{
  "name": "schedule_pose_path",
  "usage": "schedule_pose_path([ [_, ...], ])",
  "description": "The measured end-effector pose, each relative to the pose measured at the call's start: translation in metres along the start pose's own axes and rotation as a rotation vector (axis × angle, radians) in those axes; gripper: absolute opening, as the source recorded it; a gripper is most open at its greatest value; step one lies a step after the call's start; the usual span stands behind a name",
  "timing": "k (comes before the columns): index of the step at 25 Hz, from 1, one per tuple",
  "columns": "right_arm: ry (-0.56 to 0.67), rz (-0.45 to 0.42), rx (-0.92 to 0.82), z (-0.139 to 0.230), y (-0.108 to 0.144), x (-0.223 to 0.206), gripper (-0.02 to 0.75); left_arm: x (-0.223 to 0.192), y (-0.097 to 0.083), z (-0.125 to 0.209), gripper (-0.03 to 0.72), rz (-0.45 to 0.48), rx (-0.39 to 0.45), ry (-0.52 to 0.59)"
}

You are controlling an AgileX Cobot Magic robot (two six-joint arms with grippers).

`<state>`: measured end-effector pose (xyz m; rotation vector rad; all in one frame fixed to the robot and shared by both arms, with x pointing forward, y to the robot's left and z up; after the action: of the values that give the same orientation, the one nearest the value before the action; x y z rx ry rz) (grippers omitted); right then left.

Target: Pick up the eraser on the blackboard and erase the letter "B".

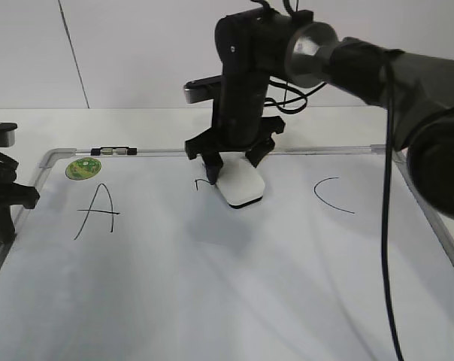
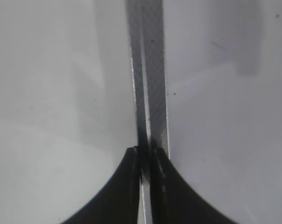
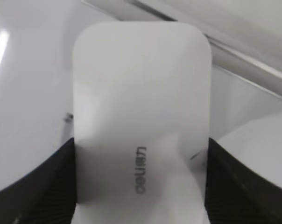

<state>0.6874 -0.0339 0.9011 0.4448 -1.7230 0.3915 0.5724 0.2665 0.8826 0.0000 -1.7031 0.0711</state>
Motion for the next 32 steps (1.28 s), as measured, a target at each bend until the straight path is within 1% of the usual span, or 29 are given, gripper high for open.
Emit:
schedule_pose_path([
  [5, -0.063, -0.004, 0.129, -0.012, 0.058, -0.005, 0.547, 0.000, 0.000, 0.001, 0.016, -0.002, -0.001, 0.010],
  [6, -0.068, -0.005, 0.136, -0.012, 0.062, -0.006, 0.547, 0.000, 0.000, 0.002, 0.016, -0.003, -0.001, 0.014],
  [8, -0.083, -0.020, 0.162, -0.013, 0.078, -0.005, 0.547, 0.000, 0.001, 0.002, 0.016, -0.005, -0.003, 0.020],
  [9, -0.083, -0.023, 0.165, -0.013, 0.079, -0.005, 0.546, 0.000, 0.001, 0.002, 0.016, -0.006, -0.004, 0.020],
  [12, -0.085, -0.028, 0.153, -0.014, 0.075, -0.005, 0.546, 0.000, 0.001, 0.003, 0.016, -0.007, -0.005, 0.021],
  [16, -0.082, -0.054, 0.100, -0.016, 0.057, -0.006, 0.546, 0.000, 0.001, 0.003, 0.016, -0.007, -0.005, 0.021],
  [20, -0.086, -0.039, 0.027, -0.020, 0.017, -0.006, 0.546, 0.000, 0.001, 0.002, 0.016, -0.006, -0.004, 0.019],
  [23, -0.073, -0.058, -0.022, -0.019, -0.005, -0.006, 0.546, 0.000, -0.001, -0.003, 0.015, 0.003, 0.002, -0.011],
  [26, -0.057, -0.057, -0.049, -0.016, -0.020, -0.003, 0.546, 0.000, -0.001, -0.005, 0.015, 0.009, 0.007, -0.023],
  [32, -0.053, -0.061, -0.059, -0.015, -0.023, -0.001, 0.546, 0.000, -0.002, -0.005, 0.014, 0.013, 0.011, -0.025],
])
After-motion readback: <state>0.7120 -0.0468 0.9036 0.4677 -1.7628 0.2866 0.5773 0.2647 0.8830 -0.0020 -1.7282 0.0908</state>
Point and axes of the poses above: a point on each arm's last joint axis where the gripper is mounted, x pointing back along that axis away from the gripper, y along the wrist's bending axis when the last joint is at zero, z = x × y, the point moved 5 cm from there along -x, pointing out along that axis toward the gripper, and after that the axes turned 5 degrees about x, right-handed, at the moved point
